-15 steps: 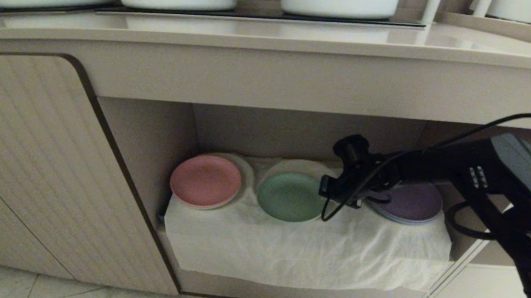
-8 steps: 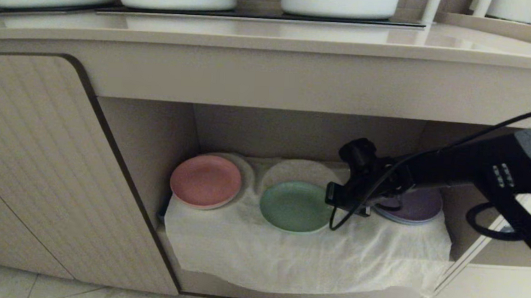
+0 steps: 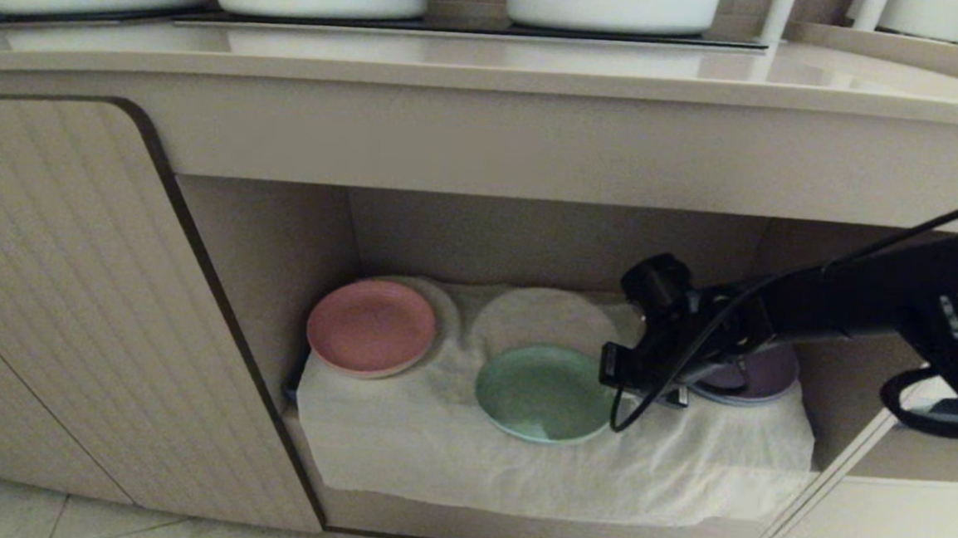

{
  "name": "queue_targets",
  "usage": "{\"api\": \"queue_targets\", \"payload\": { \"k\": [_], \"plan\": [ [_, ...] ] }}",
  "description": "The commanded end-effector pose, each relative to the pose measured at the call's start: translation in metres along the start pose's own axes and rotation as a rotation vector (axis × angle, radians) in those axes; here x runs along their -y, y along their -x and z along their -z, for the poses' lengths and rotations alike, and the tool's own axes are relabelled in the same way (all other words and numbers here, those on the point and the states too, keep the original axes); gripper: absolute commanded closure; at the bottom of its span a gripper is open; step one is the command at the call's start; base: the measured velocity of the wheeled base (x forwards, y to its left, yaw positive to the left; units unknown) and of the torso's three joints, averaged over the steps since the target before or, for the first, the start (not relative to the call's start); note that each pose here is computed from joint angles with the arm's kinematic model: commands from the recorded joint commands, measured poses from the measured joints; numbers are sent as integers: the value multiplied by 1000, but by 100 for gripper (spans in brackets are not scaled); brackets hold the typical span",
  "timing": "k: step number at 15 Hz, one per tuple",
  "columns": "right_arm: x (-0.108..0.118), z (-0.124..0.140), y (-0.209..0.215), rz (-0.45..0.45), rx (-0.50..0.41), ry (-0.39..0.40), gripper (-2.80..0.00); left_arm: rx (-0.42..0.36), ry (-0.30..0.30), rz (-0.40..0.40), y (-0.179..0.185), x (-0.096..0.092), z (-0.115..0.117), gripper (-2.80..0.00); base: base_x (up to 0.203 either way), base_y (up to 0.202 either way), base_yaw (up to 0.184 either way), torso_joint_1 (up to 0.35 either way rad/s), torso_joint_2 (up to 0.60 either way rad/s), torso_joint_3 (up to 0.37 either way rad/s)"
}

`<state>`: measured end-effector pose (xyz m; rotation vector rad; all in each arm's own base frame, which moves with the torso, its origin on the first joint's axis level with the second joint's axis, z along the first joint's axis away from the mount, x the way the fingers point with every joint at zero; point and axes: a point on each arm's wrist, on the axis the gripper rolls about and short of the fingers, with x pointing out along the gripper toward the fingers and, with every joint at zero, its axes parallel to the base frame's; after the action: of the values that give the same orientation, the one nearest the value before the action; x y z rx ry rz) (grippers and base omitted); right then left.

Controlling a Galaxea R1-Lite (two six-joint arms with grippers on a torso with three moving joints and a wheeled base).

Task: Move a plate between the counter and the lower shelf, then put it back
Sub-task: Pick up the plate in the cupboard

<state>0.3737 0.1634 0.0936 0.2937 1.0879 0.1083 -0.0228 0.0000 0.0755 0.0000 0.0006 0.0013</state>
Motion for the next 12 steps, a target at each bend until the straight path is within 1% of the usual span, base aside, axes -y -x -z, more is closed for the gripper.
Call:
{"api": "queue_targets", "payload": {
  "k": [1, 12],
  "plan": [
    [2, 4, 7, 4, -5, -1, 0, 1, 0, 0, 0, 0, 0, 0, 0, 0, 0, 0, 0, 0],
    [20, 34, 44, 30, -42, 0, 0, 1, 1, 0, 0, 0, 0, 0, 0, 0, 0, 0, 0, 0]
  ]
}}
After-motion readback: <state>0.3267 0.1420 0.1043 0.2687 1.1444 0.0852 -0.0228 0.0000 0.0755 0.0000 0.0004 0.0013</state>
